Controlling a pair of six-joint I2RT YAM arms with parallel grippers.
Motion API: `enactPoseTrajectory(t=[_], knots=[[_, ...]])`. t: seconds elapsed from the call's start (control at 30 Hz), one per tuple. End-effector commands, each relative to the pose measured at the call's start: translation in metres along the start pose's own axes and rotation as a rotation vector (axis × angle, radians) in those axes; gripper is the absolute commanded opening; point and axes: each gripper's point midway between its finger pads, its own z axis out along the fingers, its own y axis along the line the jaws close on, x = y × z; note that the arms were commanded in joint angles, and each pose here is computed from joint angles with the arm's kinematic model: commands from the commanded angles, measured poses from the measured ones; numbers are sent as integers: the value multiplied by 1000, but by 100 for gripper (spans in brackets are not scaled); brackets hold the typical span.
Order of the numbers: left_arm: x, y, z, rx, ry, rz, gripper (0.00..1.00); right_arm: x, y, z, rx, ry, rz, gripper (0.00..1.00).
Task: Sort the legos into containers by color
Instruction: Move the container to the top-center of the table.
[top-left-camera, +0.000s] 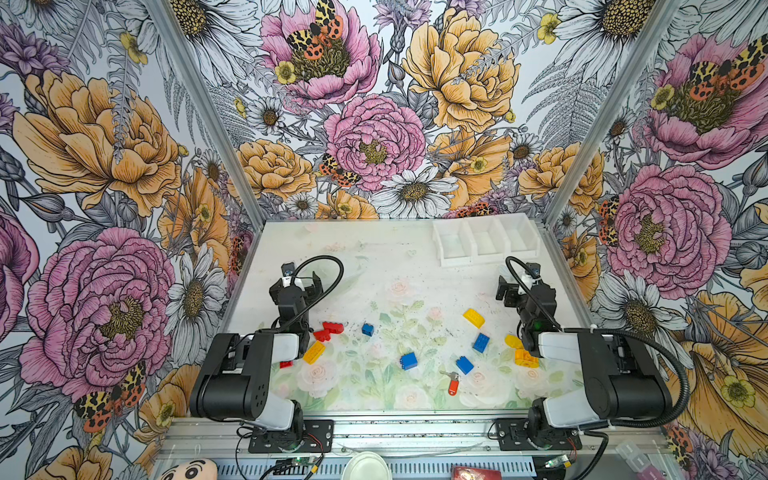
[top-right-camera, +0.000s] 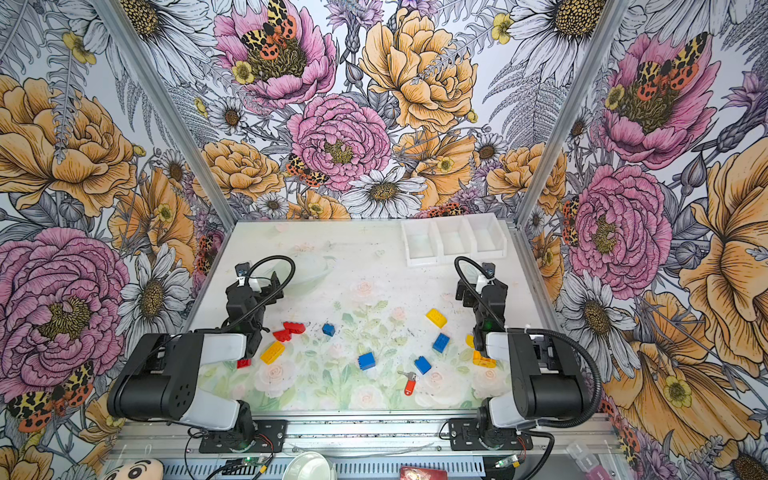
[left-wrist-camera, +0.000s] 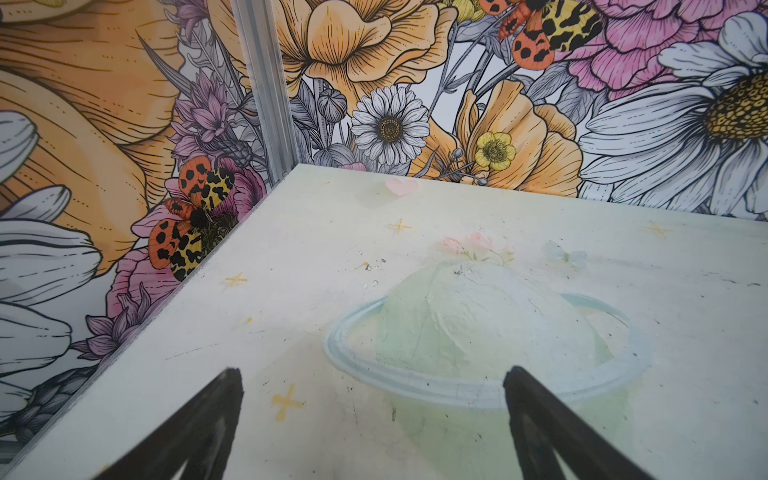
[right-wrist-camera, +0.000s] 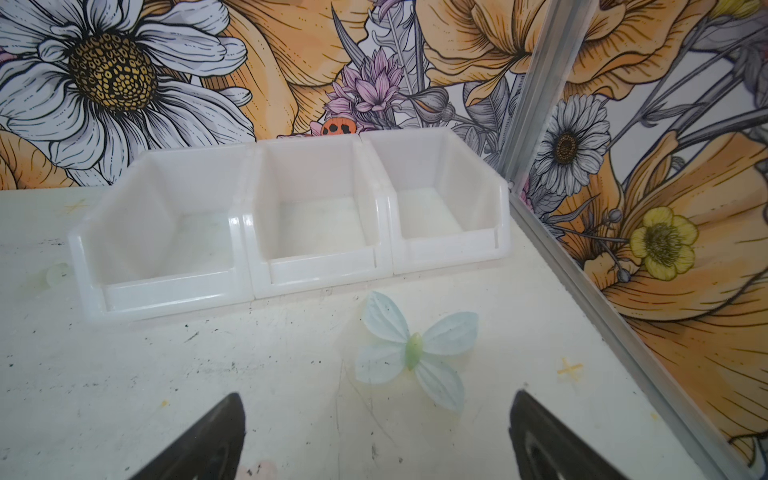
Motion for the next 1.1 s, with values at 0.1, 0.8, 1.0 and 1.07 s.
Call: enactPoseTrajectory(t=[0.1,0.8,1.0,1.07], knots=[[-23,-4,-4,-8,74,-16,99,-21,-2,6,47,120,61,100],[-39,-55,-2,144,255,-163,99,-44,83,122,-174,526,-18,97],[-38,-59,-2,157,262,-173,99,-40,97,148,-187,577,-43,89],[-36,-60,-2,157,266,-174,99,-36,101,154,-190,593,-48,86]])
